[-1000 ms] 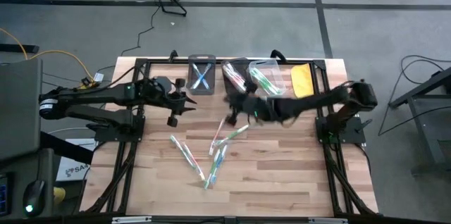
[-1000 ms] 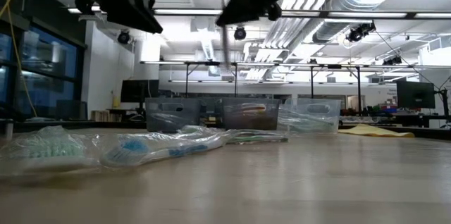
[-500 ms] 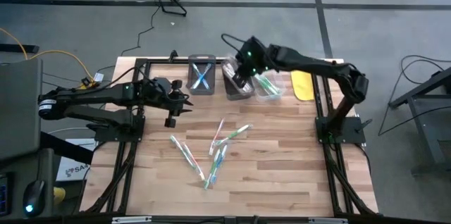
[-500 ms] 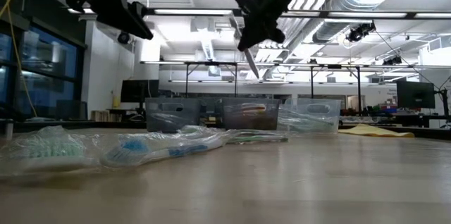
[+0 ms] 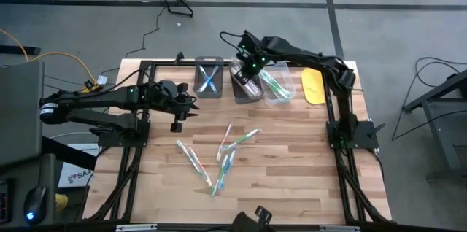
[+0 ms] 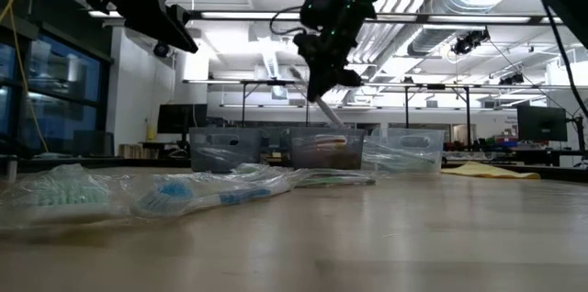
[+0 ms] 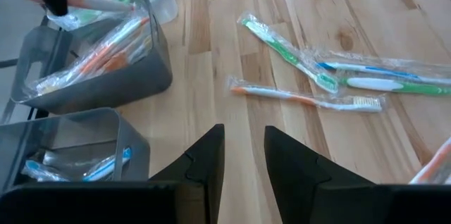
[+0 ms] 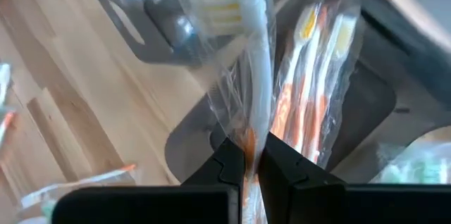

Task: Pick & Place Toothbrushes
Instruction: Put the orange toothbrush into the right black bin

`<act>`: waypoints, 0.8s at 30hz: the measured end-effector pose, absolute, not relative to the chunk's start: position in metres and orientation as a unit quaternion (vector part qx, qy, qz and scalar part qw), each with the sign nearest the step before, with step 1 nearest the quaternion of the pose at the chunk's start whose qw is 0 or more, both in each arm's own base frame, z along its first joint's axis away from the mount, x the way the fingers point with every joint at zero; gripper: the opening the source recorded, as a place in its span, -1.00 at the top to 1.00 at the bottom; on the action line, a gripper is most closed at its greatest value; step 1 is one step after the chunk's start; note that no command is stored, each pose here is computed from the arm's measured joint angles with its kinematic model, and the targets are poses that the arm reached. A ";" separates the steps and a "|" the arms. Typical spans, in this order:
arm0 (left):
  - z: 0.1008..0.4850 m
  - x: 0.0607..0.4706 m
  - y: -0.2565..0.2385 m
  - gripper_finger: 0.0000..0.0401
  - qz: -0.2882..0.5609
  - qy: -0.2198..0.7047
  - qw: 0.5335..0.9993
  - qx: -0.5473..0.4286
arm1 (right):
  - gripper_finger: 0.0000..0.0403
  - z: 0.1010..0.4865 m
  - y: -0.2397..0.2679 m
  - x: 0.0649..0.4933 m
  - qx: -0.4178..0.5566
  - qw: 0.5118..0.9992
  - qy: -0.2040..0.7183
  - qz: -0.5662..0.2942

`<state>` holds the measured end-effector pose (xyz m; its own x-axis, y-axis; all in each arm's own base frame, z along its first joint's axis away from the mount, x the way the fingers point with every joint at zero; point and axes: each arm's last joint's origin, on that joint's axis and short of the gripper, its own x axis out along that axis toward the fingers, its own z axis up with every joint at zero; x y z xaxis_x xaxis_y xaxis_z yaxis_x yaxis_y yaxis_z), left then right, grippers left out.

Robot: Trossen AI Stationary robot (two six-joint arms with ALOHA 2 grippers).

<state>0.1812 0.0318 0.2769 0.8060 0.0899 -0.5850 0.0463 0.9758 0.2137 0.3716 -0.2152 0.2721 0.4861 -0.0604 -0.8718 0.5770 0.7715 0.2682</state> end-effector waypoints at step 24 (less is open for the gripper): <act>0.275 0.180 0.032 0.52 0.010 0.323 0.940 0.106 | 0.78 0.219 -0.253 0.379 0.301 0.793 0.485 -0.212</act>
<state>0.1798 0.0315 0.2749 0.7913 0.0865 -0.6052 0.0499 0.9775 0.2049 0.3786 -0.2526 0.2193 0.4396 -0.0444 -0.8971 0.6282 0.7291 0.2717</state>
